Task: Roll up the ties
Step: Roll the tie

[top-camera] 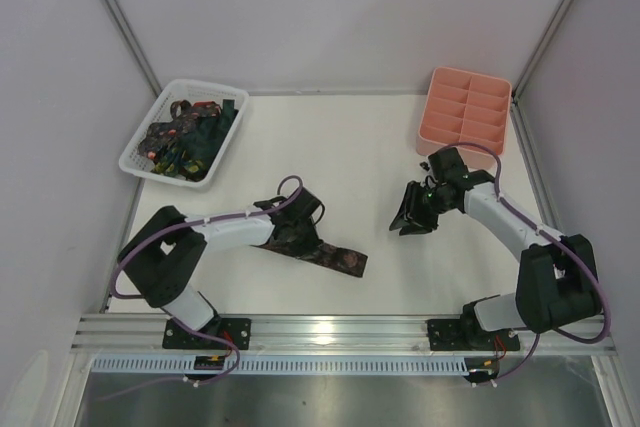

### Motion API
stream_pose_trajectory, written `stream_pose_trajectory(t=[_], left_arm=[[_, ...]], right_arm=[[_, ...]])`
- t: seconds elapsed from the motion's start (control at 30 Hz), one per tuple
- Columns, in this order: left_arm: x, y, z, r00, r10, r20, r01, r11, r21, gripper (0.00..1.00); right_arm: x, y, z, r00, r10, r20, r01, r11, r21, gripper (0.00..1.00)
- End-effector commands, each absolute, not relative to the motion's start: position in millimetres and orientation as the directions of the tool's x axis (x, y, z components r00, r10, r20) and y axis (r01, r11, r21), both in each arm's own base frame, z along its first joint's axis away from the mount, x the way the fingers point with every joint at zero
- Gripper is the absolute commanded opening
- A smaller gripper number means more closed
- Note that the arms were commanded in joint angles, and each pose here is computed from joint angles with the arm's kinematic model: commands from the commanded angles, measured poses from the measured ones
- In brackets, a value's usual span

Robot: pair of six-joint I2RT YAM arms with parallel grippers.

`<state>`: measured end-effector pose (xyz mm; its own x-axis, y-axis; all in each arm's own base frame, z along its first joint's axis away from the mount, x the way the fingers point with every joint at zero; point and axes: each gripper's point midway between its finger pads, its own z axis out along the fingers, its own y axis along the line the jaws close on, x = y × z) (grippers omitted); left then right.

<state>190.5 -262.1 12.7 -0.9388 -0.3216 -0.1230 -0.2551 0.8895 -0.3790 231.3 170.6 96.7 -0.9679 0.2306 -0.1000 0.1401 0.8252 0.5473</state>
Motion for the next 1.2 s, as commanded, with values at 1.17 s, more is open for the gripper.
stream_pose_trajectory(t=[1.17], left_arm=[[229.5,-338.1,101.5,-0.963,-0.060,-0.264,0.168,0.631,-0.757,0.01]], right_arm=[[262.0,220.5,109.2,-0.977,0.160,-0.140,-0.049,0.471,0.881,0.78]])
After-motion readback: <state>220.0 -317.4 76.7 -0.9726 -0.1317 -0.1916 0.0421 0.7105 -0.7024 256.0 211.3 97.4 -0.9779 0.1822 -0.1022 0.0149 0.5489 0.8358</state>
